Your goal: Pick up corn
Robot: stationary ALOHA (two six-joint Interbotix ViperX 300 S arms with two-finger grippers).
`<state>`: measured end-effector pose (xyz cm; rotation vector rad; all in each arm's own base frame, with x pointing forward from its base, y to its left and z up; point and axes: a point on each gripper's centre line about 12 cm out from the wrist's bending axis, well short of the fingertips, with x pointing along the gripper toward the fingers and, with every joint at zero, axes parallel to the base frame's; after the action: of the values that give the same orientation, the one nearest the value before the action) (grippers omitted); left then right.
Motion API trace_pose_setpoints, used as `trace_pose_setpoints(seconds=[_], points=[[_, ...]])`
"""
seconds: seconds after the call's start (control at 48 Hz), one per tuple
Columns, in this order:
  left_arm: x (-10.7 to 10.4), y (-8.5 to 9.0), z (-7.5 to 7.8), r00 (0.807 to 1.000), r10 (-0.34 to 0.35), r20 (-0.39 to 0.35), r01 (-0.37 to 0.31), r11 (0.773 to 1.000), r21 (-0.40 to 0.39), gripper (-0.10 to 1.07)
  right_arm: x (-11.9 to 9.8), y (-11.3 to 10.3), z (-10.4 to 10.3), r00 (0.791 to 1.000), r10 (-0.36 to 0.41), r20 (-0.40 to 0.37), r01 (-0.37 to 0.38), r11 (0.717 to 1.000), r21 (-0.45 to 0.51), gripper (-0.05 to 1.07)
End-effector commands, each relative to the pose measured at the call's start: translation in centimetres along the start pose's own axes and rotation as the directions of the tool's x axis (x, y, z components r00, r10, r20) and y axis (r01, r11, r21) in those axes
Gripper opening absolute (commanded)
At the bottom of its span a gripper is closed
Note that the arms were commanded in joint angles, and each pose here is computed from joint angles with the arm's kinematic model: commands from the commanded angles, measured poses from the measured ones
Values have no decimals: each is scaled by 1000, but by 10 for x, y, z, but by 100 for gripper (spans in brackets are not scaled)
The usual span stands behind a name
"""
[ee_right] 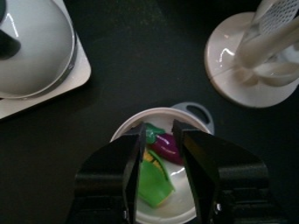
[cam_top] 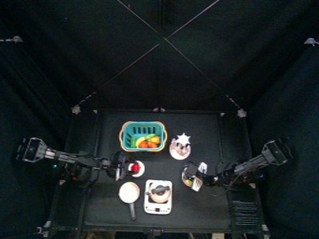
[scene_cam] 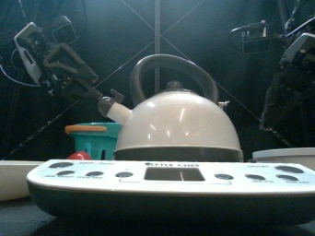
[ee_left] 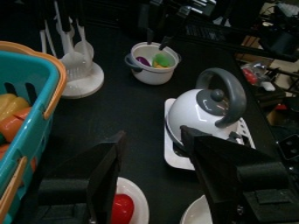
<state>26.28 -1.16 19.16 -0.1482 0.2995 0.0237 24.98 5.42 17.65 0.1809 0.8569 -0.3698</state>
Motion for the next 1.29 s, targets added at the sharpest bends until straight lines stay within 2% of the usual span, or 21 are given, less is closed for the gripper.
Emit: trace_pose_setpoints(seconds=[0.0, 0.208, 0.354, 0.521, 0.667, 1.083, 1.271], points=[[4, -1, 6, 1000, 1, 18, 0, 1000, -3, 89, -11, 4, 3, 999, 46, 3, -47, 998, 49, 72], [8, 1, 2, 1000, 8, -2, -8, 1000, 2, 89, -22, 1, 3, 997, 79, 3, -79, 991, 107, 72], [8, 1, 2, 1000, 10, -3, -10, 1000, 2, 89, -34, -1, 22, 991, 96, 95, -103, 992, 78, 73], [8, 1, 1, 1000, 10, -5, -10, 1000, 2, 89, -52, -6, 50, 974, 113, 196, -137, 984, 112, 73], [8, 2, -1, 1000, 11, -11, -11, 1000, 1, 89, -58, -9, 59, 965, 121, 234, -153, 980, 124, 73], [8, 2, 1, 1000, 12, -8, -12, 1000, 0, 89, -47, -15, 38, 986, 107, 132, -132, 970, 205, 73], [8, 2, -1, 1000, 13, -12, -13, 1000, -1, 89, -40, -16, 26, 993, 88, 78, -102, 972, 212, 73]])
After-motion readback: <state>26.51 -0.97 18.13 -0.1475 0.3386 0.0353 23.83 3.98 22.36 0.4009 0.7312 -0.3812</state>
